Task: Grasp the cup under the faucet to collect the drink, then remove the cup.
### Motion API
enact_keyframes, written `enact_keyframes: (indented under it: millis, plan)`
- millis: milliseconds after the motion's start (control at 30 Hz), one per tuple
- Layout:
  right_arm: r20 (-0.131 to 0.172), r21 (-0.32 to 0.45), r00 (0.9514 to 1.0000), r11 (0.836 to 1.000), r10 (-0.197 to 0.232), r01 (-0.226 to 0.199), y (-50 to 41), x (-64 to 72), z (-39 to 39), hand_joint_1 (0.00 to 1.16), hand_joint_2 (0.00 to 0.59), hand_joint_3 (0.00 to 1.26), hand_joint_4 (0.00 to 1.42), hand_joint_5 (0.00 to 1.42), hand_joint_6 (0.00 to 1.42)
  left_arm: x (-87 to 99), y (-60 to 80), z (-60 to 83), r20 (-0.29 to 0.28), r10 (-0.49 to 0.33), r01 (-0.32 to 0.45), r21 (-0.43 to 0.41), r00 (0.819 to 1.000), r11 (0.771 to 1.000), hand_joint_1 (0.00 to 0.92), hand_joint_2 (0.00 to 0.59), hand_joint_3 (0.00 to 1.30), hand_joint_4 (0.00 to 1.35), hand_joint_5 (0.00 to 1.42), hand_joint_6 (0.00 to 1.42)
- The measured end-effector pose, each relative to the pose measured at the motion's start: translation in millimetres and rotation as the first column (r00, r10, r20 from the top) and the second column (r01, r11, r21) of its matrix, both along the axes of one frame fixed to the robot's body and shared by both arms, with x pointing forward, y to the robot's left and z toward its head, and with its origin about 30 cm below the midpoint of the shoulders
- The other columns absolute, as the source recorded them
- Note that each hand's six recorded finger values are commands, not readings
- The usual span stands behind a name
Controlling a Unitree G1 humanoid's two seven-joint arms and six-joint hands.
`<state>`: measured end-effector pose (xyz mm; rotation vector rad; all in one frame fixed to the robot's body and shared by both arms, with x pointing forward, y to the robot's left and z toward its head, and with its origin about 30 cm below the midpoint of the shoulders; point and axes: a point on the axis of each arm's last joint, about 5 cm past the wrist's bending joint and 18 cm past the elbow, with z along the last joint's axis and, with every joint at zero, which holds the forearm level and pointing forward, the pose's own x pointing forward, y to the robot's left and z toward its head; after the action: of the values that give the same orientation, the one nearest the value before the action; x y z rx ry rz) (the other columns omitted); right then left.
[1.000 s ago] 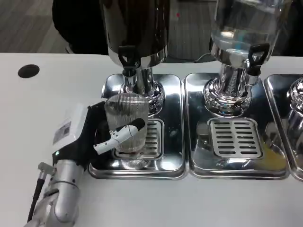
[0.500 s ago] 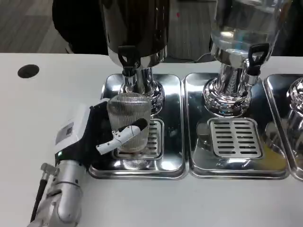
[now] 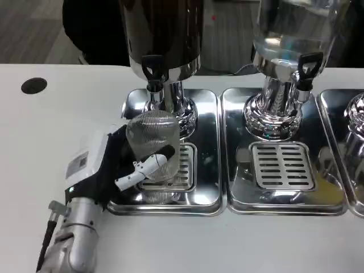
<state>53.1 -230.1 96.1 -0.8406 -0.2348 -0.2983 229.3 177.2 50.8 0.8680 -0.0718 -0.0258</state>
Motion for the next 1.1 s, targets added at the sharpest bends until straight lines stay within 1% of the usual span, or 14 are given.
enact_keyframes:
  millis: [67,100,133,200,267,333,467,633,733,833,867,933,967,1100]
  plan:
    - [0.002,0.002,1.0,1.0,0.001,-0.001,0.1,-0.1,0.1,0.41,0.586,0.11,0.09,0.0,0.0,-0.3,0.0,0.3,-0.008,-0.007,0.007,-0.006,1.0,1.0,0.113,0.119,0.22,0.03,0.21,0.38]
    - [0.004,0.003,1.0,1.0,0.002,-0.002,0.2,-0.2,0.1,0.41,0.586,0.11,0.09,0.0,0.0,-0.4,0.2,0.3,-0.015,-0.008,0.007,-0.015,1.0,1.0,0.108,0.108,0.18,0.01,0.18,0.33]
    - [0.005,0.004,1.0,1.0,0.002,-0.002,0.2,-0.3,0.2,0.41,0.586,0.11,0.09,0.0,0.0,-0.7,0.5,0.4,-0.02,-0.008,0.007,-0.022,1.0,1.0,0.091,0.085,0.13,0.0,0.14,0.28]
    - [0.006,0.004,1.0,1.0,0.002,-0.002,0.0,-0.4,0.3,0.41,0.586,0.11,0.09,0.0,0.0,-0.7,0.5,0.7,-0.025,-0.012,0.011,-0.027,1.0,1.0,0.066,0.066,0.08,0.0,0.09,0.2]
    - [0.01,0.004,0.9999,1.0,0.005,-0.005,-0.2,-1.0,0.5,0.41,0.586,0.11,0.09,0.0,0.0,-0.4,1.0,2.0,-0.036,-0.025,0.024,-0.032,0.999,0.999,0.053,0.043,0.02,0.0,0.06,0.15]
    - [0.01,0.005,0.9999,1.0,0.004,-0.004,-0.3,-1.4,0.3,0.41,0.586,0.11,0.1,0.0,0.0,-0.2,0.9,2.5,-0.046,-0.035,0.033,-0.039,0.998,0.999,0.045,0.024,0.0,0.0,0.03,0.1]
    - [0.01,0.005,0.9999,1.0,-0.004,0.004,-0.8,-2.2,0.2,0.41,0.586,0.11,0.1,0.0,0.0,-1.0,2.7,3.4,-0.066,-0.051,0.048,-0.05,0.996,0.998,0.043,0.011,0.0,0.0,0.01,0.02]
    - [0.011,0.01,0.9999,1.0,-0.008,0.008,-0.1,-2.9,-0.2,0.41,0.586,0.11,0.1,0.0,0.0,-2.9,4.2,4.0,-0.077,-0.066,0.062,-0.048,0.995,0.997,0.049,0.007,0.0,0.0,0.0,0.0]
    - [0.011,0.012,0.9999,1.0,-0.009,0.009,0.1,-2.9,-0.3,0.41,0.586,0.11,0.1,0.0,0.0,-7.2,5.3,3.6,-0.096,-0.083,0.078,-0.056,0.992,0.995,0.046,0.004,0.0,0.0,0.0,0.0]
    - [0.013,0.012,0.9999,1.0,-0.009,0.009,0.2,-2.6,-0.2,0.41,0.586,0.11,0.1,0.0,0.0,-11.0,8.5,3.8,-0.112,-0.088,0.081,-0.065,0.99,0.995,0.035,0.001,0.0,0.0,0.0,0.0]
    - [0.015,0.012,0.9998,1.0,-0.008,0.008,0.3,-1.9,-0.1,0.41,0.586,0.11,0.1,0.0,0.0,-13.8,9.9,4.6,-0.111,-0.086,0.077,-0.082,0.99,0.994,0.033,0.0,0.0,0.0,0.0,0.0]
    - [0.015,0.012,0.9999,1.0,-0.005,0.004,0.3,-1.2,0.0,0.41,0.586,0.11,0.1,0.0,0.0,-14.1,13.0,8.5,-0.095,-0.075,0.067,-0.085,0.993,0.994,0.031,0.002,0.0,0.0,0.0,0.0]
    - [0.015,0.013,0.9999,1.0,-0.004,0.004,0.3,-0.6,-0.3,0.41,0.586,0.11,0.1,0.0,0.0,-14.7,14.2,11.3,-0.079,-0.07,0.063,-0.089,0.994,0.994,0.021,0.004,0.0,0.0,0.0,0.0]
    - [0.005,0.018,0.9999,1.0,-0.009,0.009,-0.3,0.1,-3.1,0.41,0.586,0.11,0.1,0.0,0.0,-19.2,16.5,14.9,-0.054,-0.056,0.05,-0.109,0.997,0.993,0.016,0.004,0.0,0.0,0.0,0.0]
